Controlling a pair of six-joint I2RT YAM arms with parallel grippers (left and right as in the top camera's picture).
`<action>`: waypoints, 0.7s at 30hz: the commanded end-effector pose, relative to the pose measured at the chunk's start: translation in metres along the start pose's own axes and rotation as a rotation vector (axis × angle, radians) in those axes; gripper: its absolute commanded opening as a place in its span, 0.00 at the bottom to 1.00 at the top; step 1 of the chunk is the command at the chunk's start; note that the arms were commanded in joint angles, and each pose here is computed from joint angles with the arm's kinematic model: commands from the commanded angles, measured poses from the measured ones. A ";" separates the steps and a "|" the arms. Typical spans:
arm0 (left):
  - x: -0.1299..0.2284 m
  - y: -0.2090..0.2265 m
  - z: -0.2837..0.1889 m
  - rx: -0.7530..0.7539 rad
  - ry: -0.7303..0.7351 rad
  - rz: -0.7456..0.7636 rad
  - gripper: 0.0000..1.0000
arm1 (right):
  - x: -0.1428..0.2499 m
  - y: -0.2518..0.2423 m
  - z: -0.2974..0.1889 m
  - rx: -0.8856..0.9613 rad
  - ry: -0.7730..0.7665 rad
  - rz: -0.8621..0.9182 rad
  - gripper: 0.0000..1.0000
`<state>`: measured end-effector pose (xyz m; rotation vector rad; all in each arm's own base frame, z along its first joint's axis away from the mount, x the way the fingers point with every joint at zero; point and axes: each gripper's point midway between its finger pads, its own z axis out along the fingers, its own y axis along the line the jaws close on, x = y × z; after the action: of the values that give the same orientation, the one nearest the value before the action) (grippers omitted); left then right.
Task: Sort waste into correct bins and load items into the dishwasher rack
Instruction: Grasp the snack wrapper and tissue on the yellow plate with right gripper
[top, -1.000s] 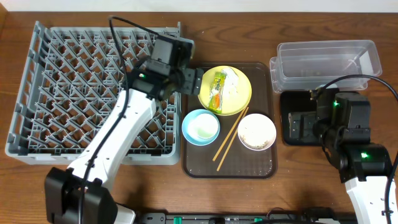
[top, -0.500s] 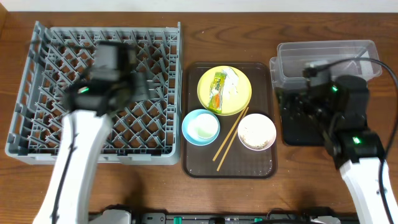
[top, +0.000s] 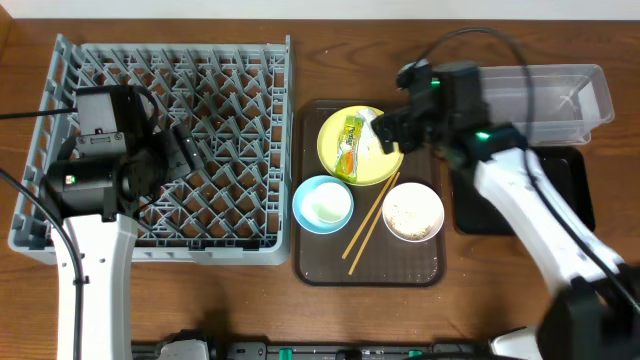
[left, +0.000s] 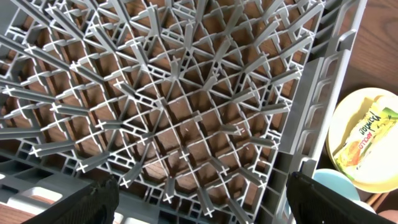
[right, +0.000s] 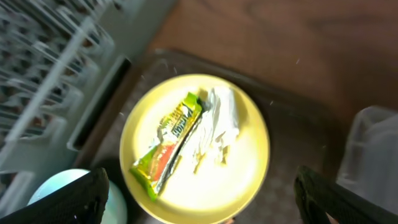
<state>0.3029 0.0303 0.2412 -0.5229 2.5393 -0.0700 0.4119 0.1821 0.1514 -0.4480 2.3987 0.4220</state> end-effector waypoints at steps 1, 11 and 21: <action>-0.004 -0.001 -0.001 0.005 -0.002 -0.016 0.88 | 0.006 0.001 0.026 0.055 0.033 0.026 0.93; -0.004 -0.001 -0.001 0.005 -0.002 -0.016 0.88 | 0.051 0.011 0.102 0.087 0.133 0.073 0.88; -0.002 -0.001 0.000 0.004 0.003 -0.016 0.88 | 0.066 0.009 0.125 0.148 0.145 0.122 0.37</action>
<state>0.3034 0.0297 0.2403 -0.5252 2.5427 -0.0753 0.4229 0.2216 0.0130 -0.3062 2.6047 0.2777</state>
